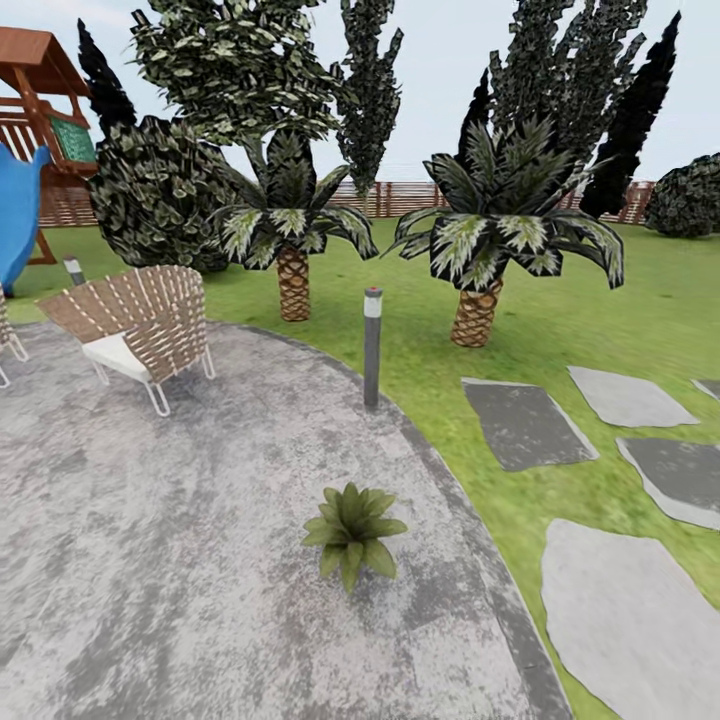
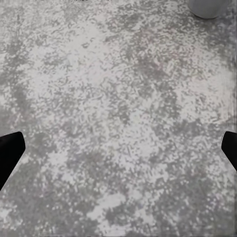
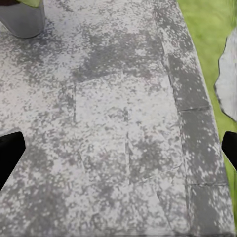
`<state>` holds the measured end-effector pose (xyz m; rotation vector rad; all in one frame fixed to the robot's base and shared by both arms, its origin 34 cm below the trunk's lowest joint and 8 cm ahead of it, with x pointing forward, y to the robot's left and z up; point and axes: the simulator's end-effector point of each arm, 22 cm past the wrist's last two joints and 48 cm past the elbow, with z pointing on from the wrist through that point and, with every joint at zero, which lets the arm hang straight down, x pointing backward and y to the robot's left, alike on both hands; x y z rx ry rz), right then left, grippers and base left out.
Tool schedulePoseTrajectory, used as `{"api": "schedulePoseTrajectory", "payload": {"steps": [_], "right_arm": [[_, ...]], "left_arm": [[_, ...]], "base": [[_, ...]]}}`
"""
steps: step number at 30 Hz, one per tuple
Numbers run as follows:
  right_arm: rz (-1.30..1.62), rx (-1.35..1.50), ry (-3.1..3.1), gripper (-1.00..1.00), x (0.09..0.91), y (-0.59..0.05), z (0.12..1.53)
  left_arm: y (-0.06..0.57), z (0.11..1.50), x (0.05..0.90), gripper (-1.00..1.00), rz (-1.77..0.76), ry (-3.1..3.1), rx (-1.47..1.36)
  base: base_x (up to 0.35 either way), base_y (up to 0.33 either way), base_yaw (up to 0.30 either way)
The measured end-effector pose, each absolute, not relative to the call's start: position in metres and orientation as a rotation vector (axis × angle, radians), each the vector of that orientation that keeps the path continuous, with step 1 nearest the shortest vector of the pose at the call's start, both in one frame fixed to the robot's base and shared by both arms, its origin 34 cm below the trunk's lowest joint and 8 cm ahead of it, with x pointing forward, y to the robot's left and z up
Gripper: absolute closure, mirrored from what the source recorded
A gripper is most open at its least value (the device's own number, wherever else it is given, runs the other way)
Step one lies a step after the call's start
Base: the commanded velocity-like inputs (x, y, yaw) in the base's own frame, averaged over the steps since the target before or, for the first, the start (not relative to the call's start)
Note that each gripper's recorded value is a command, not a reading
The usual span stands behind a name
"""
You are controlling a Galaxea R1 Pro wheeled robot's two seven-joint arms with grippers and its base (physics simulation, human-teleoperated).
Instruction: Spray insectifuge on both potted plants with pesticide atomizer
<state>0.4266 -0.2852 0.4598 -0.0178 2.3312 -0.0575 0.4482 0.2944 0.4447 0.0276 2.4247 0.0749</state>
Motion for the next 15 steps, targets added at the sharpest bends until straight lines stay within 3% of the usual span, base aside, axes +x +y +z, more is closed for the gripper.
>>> {"api": "schedulePoseTrajectory", "payload": {"steps": [15], "right_arm": [[-0.058,-0.018,2.331,-1.0,0.423,-0.285,0.431]], "left_arm": [[0.295,0.416,0.445,-1.0,0.075,2.424,0.027]], "base": [[0.0,0.0,-0.267]]}}
